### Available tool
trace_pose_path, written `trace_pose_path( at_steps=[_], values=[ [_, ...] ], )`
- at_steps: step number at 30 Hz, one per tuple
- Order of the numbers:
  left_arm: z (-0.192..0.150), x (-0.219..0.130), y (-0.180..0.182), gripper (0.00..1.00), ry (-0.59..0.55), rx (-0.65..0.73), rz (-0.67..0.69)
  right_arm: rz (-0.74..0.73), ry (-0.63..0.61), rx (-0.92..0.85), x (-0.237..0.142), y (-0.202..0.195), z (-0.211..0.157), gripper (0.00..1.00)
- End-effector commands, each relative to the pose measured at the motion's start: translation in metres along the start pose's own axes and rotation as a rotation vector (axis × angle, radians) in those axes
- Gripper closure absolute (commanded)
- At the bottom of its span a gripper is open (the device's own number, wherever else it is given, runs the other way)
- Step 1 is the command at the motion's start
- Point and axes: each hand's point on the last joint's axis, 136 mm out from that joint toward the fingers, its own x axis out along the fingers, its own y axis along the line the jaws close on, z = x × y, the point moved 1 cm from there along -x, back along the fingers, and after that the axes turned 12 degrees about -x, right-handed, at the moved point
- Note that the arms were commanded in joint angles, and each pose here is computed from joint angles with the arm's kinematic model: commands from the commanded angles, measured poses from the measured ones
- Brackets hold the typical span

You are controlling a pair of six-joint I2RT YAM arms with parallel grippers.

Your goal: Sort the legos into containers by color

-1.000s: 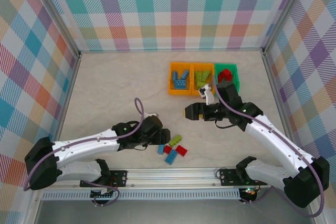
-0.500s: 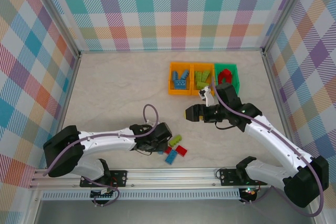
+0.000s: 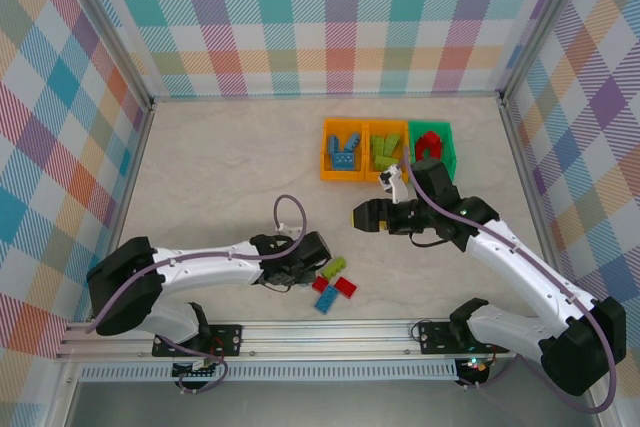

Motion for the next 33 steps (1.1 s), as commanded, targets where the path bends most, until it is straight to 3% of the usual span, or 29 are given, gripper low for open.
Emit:
trace_pose_path(
  at_steps=[1, 9, 15, 19, 22, 25, 31, 33],
  values=[
    [0.05, -0.044, -0.02, 0.9, -0.207, 0.091, -0.033, 0.065, 0.023, -0.021, -0.001, 0.013, -0.005, 0.24],
    [0.167, -0.067, -0.081, 0.91, -0.491, 0.143, -0.093, 0.024, 0.075, -0.017, 0.0, 0.009, -0.012, 0.24],
    [0.249, -0.036, -0.146, 0.91, -0.528, 0.1, -0.198, -0.005, 0.068, -0.019, -0.004, 0.006, -0.016, 0.24],
    [0.293, -0.005, -0.181, 0.89, -0.57, 0.145, -0.183, -0.052, 0.059, -0.017, -0.006, -0.001, -0.015, 0.22],
    [0.319, 0.019, -0.192, 0.84, -0.59, 0.141, -0.149, -0.09, 0.041, -0.005, -0.007, -0.006, -0.011, 0.21],
    [0.328, 0.042, -0.194, 0.78, -0.539, 0.129, -0.133, -0.104, 0.024, -0.015, -0.01, -0.006, -0.008, 0.2],
    [0.336, 0.046, -0.199, 0.58, -0.517, 0.109, -0.148, -0.12, 0.011, -0.033, -0.013, -0.007, -0.005, 0.19],
    [0.337, 0.04, -0.2, 0.56, -0.52, 0.11, -0.155, -0.125, 0.008, -0.034, -0.013, -0.007, -0.004, 0.19]
  ],
)
